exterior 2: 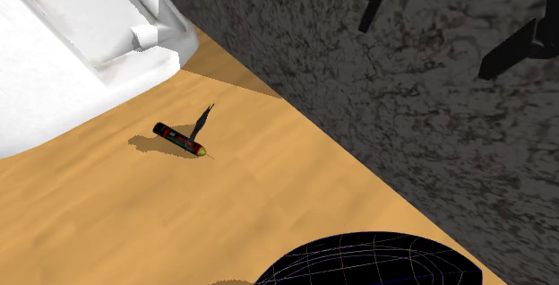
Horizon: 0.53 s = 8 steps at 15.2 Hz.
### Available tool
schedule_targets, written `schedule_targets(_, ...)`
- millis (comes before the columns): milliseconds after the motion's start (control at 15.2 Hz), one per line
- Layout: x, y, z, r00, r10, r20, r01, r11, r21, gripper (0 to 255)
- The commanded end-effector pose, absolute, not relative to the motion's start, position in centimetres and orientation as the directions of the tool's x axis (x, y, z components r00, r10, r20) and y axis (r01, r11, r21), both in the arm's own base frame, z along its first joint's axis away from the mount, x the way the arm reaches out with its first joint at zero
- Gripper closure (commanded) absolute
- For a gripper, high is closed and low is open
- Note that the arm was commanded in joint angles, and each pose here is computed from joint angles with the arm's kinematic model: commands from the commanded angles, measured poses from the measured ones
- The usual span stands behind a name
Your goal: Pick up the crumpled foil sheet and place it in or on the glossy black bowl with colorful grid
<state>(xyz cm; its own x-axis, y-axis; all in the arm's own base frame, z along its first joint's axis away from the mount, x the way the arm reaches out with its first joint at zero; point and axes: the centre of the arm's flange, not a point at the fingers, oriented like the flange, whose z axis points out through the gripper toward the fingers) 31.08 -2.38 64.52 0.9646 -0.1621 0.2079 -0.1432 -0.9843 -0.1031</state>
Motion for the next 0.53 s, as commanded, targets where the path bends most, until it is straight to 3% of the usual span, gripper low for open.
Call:
schedule_targets(0, 31.1, -2.4, 64.5, 0.965, -0.162, 0.208, -0.143, -0.984, -0.103, 0)
schedule_targets(462, 33.0, 2.2, 57.5, 0.972, -0.165, 0.165, -0.135, -0.974, -0.182, 0)
